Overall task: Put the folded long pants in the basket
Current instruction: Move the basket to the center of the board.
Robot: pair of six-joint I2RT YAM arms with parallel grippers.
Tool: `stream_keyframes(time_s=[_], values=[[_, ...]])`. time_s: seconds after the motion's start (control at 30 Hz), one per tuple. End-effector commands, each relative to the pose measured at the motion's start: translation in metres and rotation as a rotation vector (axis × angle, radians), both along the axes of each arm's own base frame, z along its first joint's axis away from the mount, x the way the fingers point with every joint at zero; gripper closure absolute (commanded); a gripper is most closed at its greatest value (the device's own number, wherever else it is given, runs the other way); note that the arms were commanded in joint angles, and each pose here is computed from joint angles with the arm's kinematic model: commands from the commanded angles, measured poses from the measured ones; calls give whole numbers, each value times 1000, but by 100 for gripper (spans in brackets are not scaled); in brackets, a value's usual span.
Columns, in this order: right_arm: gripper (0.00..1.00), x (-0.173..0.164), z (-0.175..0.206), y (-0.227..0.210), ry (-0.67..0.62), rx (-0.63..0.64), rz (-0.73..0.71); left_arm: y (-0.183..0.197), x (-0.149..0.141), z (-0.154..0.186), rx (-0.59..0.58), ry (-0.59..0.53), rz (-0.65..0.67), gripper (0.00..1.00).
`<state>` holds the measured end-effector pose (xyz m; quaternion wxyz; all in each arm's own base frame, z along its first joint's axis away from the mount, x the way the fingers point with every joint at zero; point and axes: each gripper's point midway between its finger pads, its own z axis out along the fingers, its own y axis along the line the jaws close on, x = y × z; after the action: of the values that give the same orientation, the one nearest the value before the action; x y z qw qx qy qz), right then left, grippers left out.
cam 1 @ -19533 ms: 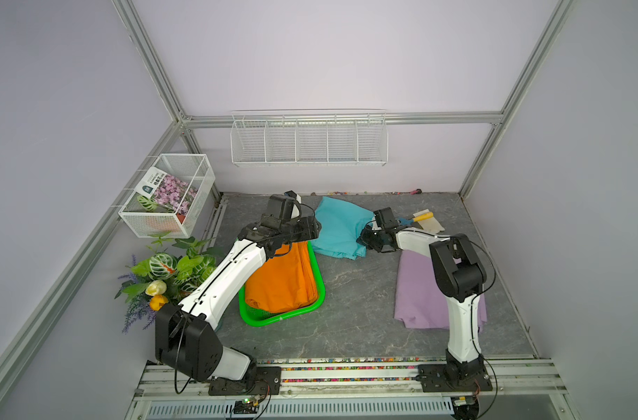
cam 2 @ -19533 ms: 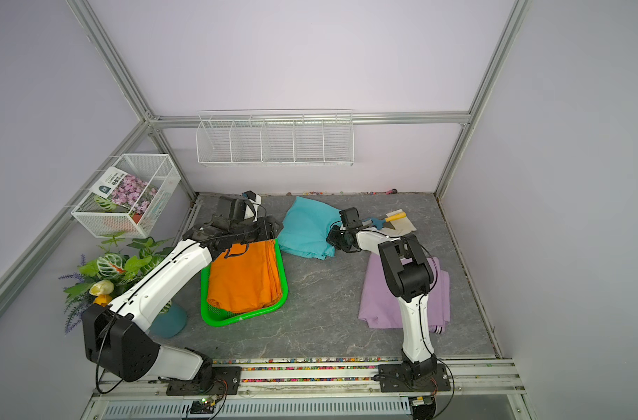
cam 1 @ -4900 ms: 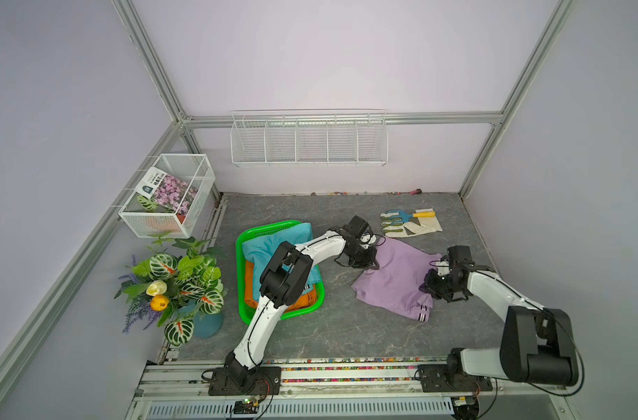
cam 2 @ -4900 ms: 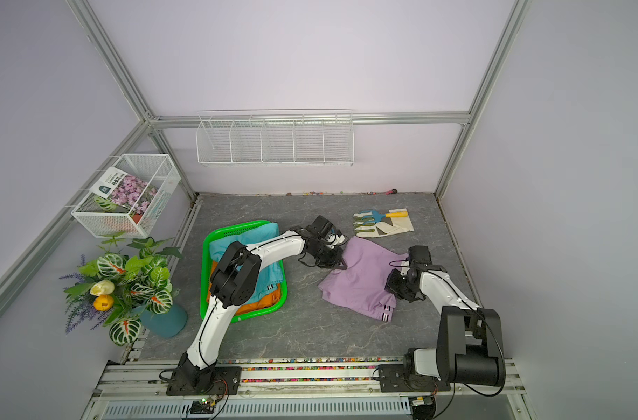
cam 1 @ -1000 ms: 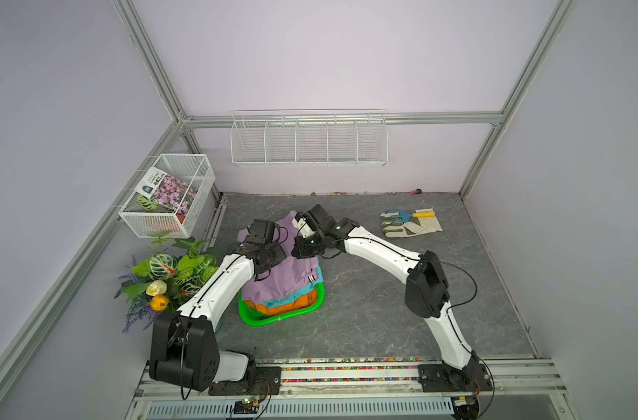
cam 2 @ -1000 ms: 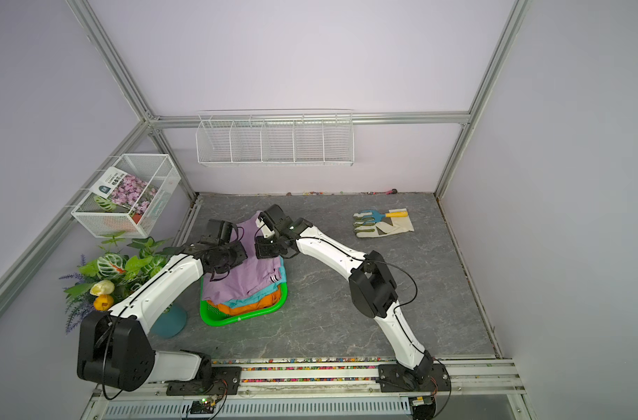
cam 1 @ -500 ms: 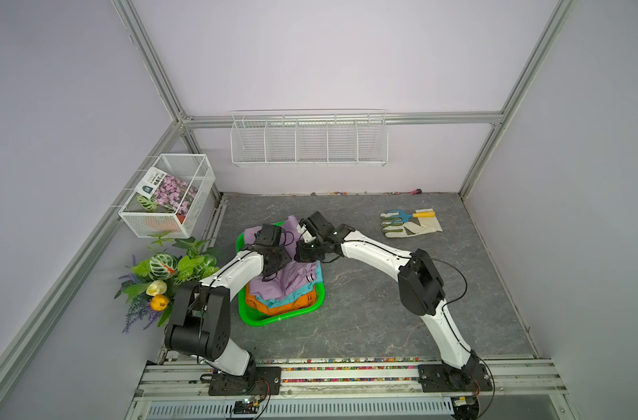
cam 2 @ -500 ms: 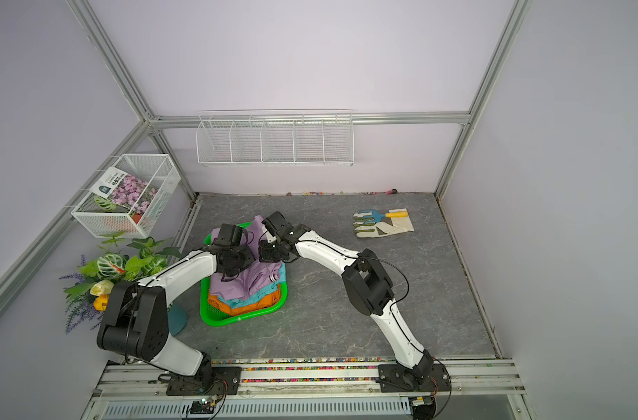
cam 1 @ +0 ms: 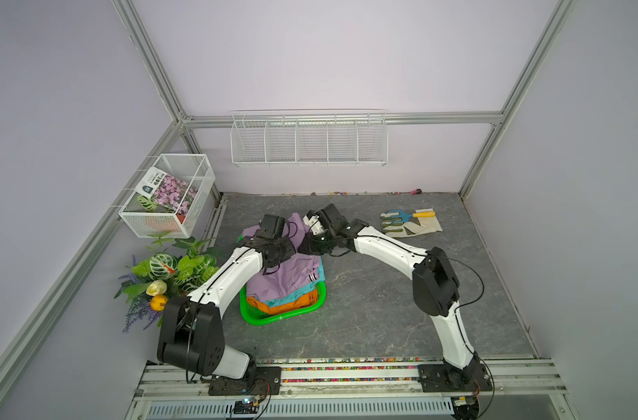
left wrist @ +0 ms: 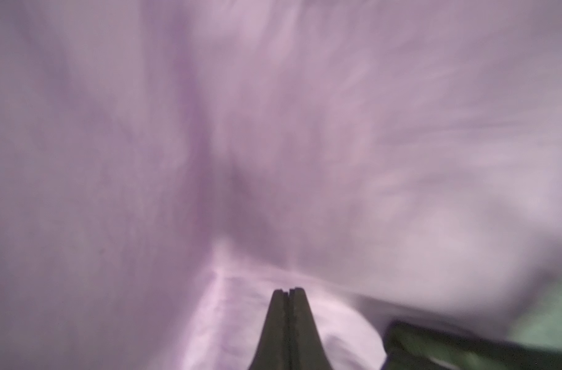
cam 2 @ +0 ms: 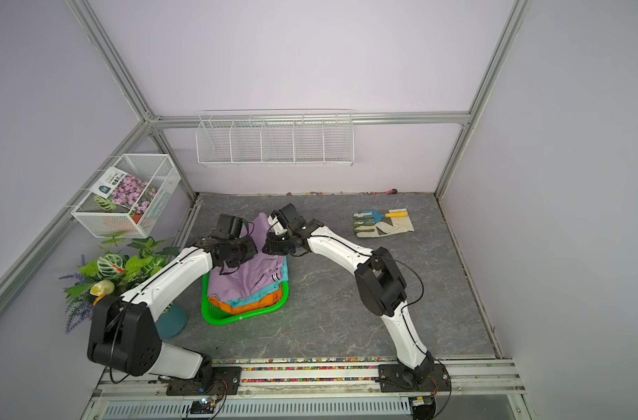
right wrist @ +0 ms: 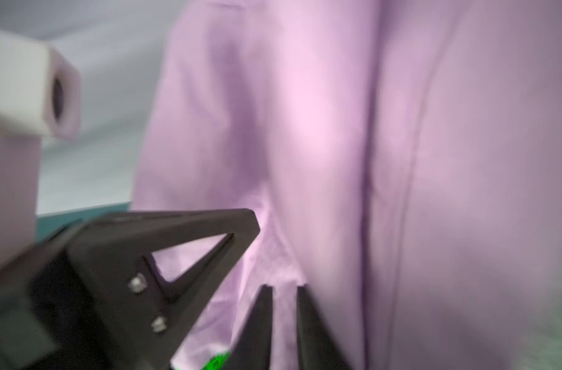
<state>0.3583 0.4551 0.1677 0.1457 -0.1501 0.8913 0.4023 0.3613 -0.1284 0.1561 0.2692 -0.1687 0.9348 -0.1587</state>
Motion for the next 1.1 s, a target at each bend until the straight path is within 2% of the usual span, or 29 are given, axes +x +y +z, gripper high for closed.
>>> stream_keyframes(time_s=[0.0,0.1,0.17,0.23,0.3,0.4,0.57,0.7,0.83,1.0,1.07], values=[[76,3,52,-20,-43,101,-6,-10,4,43,-40,-89,-62,100],[69,7,50,-45,-44,80,-43,-21,6,63,-85,-124,-101,100],[55,2,42,-62,-50,34,-50,-29,5,77,-108,-155,-129,100],[37,-9,30,-73,-34,7,-36,-41,4,92,-140,-207,-175,97],[26,-18,19,-76,-15,14,-12,-46,2,103,-169,-249,-195,96],[17,-32,3,-71,29,45,38,-47,2,114,-189,-300,-197,96],[10,-34,-20,-56,86,95,69,-44,-1,118,-185,-320,-193,96],[9,-35,-23,-42,76,135,95,-38,-5,116,-159,-312,-186,96],[12,-37,-32,-26,112,141,119,-34,-7,113,-146,-313,-171,96],[26,-36,-54,-11,170,132,115,-30,-9,116,-148,-326,-153,96],[39,-33,-56,-9,181,149,103,-28,-11,119,-146,-337,-147,96]])
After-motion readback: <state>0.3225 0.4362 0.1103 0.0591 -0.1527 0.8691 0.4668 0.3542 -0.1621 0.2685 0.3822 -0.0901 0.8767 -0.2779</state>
